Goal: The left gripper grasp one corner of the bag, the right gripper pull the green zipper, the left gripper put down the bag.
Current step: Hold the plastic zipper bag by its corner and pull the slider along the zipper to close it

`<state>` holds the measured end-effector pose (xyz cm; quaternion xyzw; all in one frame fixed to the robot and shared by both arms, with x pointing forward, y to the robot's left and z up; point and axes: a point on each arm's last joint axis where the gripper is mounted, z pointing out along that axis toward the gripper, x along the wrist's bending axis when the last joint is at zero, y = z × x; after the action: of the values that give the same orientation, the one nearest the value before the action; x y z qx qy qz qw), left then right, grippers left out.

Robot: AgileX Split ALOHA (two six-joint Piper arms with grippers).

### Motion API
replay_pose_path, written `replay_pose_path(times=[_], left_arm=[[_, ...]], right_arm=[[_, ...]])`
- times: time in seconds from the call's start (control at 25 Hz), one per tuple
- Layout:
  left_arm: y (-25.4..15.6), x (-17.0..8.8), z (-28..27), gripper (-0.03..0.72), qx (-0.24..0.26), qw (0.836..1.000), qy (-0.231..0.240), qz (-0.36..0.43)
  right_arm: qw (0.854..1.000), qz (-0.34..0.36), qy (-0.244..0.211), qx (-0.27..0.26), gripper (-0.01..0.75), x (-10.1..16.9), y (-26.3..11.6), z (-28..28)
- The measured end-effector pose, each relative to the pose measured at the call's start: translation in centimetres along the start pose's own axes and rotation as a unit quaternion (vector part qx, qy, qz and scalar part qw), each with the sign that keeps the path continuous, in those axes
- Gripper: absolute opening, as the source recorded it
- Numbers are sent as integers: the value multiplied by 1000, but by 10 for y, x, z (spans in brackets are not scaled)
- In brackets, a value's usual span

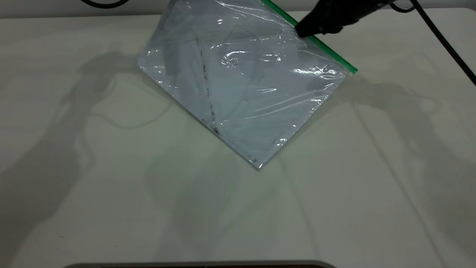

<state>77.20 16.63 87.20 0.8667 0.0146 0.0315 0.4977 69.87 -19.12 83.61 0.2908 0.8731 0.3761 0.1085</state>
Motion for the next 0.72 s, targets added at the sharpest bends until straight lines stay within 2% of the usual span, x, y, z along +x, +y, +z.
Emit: replay_pose_path(times=[0.4, 0.72], left_arm=[[-1, 0, -1, 53, 0, 1000, 1, -7], [-5, 0, -2, 53, 20, 999, 0, -36]], right_arm=[[995, 50, 4, 82, 36, -16, -28, -15], [992, 80, -1, 102, 50, -23, -37, -22]])
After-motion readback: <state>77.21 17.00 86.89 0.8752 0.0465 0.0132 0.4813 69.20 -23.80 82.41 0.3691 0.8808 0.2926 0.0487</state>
